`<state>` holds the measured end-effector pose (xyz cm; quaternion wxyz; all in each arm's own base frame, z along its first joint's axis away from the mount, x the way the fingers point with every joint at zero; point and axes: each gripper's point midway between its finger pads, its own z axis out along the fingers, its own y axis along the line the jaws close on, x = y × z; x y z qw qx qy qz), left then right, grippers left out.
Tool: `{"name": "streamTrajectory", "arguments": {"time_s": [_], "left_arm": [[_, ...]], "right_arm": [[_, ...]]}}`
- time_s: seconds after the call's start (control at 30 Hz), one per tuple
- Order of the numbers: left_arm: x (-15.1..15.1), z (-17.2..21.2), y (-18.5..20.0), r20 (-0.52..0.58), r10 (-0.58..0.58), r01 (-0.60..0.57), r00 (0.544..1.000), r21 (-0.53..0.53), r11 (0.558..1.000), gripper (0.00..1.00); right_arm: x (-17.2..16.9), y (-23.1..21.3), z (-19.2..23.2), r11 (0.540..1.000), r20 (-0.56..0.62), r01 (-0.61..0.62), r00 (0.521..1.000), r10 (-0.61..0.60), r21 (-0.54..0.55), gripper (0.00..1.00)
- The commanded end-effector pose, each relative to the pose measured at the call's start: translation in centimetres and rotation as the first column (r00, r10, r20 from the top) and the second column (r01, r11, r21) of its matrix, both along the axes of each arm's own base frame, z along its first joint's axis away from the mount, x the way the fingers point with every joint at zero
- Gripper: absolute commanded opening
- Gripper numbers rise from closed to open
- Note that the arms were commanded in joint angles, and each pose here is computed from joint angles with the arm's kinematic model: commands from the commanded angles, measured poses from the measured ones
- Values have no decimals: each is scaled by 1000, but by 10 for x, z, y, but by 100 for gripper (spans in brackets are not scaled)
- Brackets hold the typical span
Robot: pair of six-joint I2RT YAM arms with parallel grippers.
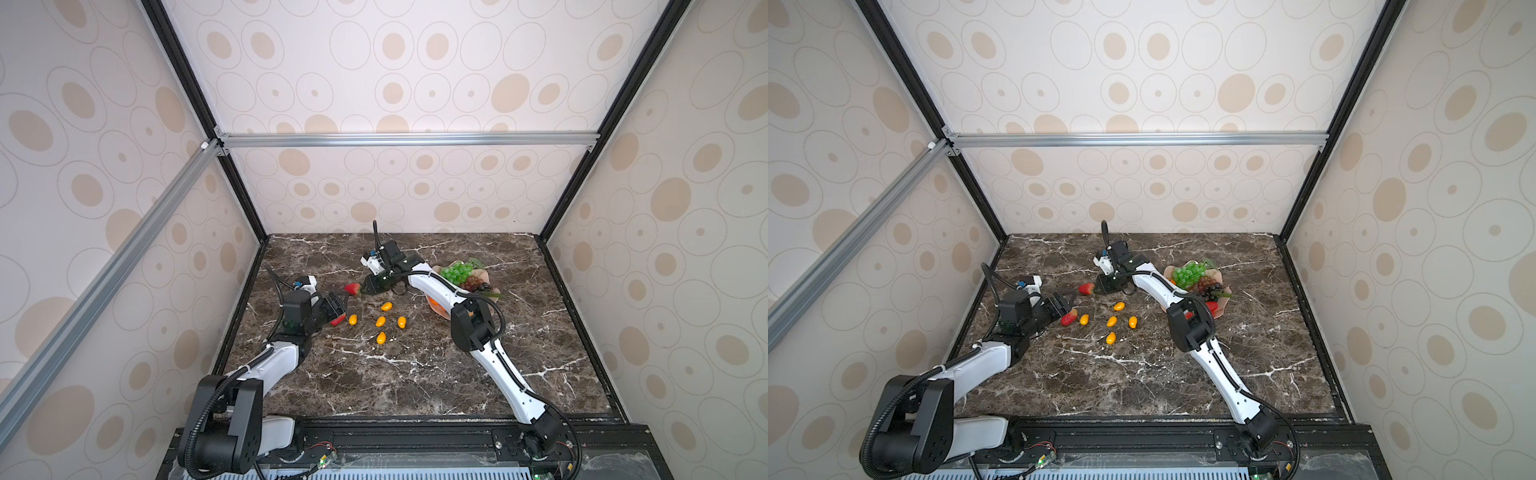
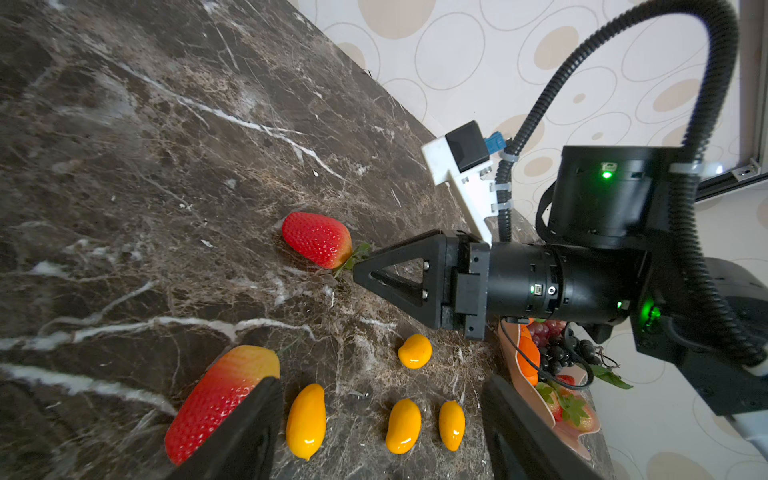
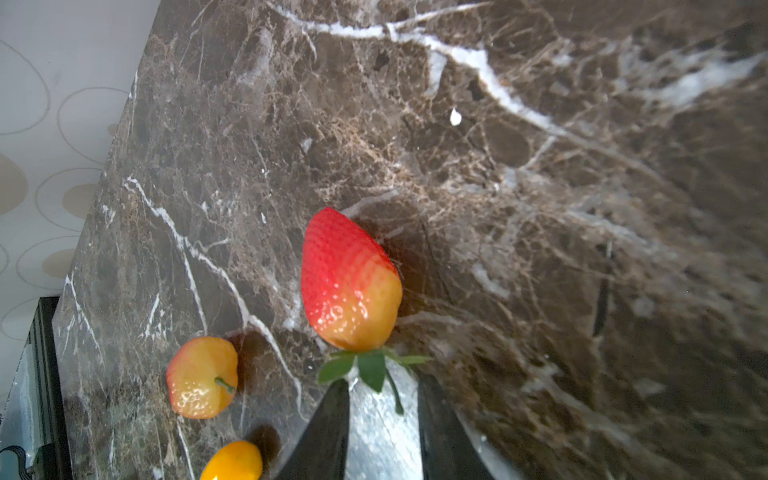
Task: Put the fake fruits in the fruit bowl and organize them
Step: 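Lower the right gripper over a red-yellow strawberry while the left gripper hovers, then close the right gripper on the red-yellow strawberry and lift it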
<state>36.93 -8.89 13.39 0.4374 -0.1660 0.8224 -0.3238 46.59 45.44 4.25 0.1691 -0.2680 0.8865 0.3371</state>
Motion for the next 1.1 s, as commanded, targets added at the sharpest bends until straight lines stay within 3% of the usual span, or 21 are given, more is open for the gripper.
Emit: {"name": "streamTrajectory", "arguments": {"time_s": [0.0,1.07], "left_arm": [[3,4,1,18,2,-2,1000,-11,1000,76],[0,13,7,42,4,-5,999,8,1000,79]], "right_arm": [[-1,1,-4,1000,-19,-3,1000,3,3,31],[-1,2,12,1000,0,-12,1000,12,24,0]]}}
